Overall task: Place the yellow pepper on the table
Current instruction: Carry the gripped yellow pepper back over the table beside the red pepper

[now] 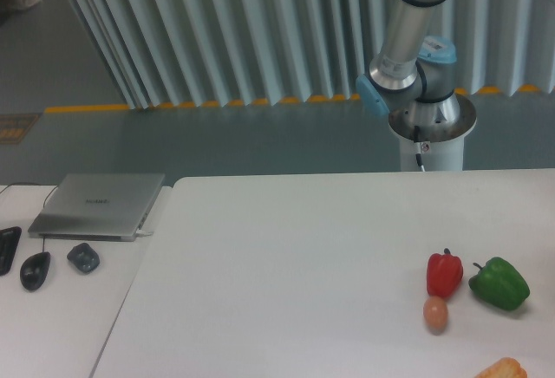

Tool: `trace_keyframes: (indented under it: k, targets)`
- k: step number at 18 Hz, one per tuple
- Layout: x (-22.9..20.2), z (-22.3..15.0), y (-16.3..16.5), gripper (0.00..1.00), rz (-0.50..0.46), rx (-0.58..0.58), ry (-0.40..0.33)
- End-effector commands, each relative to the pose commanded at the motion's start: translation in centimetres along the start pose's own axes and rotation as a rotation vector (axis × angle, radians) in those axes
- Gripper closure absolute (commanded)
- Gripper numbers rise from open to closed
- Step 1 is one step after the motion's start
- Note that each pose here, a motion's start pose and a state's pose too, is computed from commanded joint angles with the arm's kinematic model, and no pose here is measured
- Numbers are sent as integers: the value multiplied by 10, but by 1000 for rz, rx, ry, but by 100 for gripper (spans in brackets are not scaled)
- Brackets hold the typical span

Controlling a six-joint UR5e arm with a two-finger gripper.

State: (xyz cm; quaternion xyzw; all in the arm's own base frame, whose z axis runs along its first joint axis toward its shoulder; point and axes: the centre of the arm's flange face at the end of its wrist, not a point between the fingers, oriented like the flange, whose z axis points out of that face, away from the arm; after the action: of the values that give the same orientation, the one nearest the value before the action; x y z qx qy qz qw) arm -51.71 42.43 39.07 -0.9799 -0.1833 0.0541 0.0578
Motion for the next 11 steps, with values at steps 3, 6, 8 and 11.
trace_keyframes:
  k: [3, 6, 8, 11]
  targets:
    - [48, 12, -14, 41, 78, -94, -53]
    - [71, 1, -14, 41, 96, -103, -26]
    - [80, -12, -13, 41, 95, -68, 20]
    - [91, -17, -14, 41, 91, -45, 76]
